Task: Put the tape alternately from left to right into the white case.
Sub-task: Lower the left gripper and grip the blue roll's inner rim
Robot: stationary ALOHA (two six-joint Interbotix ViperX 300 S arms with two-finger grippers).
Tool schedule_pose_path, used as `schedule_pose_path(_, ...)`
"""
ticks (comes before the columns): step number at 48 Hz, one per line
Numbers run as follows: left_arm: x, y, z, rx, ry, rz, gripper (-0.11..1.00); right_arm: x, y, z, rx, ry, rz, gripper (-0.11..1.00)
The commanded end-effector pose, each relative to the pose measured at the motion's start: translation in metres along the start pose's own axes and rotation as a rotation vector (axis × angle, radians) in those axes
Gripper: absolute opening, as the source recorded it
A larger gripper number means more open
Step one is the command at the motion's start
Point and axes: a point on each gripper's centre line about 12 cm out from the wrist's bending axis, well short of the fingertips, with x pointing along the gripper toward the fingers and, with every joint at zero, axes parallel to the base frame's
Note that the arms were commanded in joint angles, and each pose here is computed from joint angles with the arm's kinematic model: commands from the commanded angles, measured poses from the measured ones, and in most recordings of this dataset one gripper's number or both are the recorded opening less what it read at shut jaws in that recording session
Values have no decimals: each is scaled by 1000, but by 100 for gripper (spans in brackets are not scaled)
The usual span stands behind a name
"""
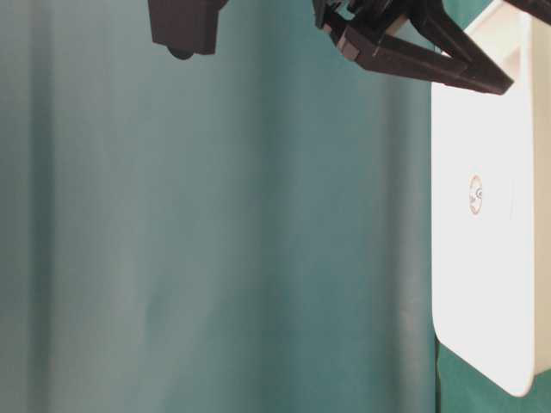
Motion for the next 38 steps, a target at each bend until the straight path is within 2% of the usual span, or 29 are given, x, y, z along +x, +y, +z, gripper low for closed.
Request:
schedule_pose_path(1,-2,3,2,-15,3,6,91,-3,1,12,1,-39,5,83)
schedule_pose_path(22,-3,3,9,-13,-16,5,88,-3,1,11,0,-38,6,83)
schedule_pose_path(25,-3,3,10,-12,-19,5,79,-3,1,11,0,-38,6,83)
schedule_pose_path(34,-3,3,11,-7,-20,5,29,-4,1,11,0,-39,6,83)
schedule_pose_path(38,-3,3,11,-7,-22,5,27,-3,1,10,0,-36,6,83)
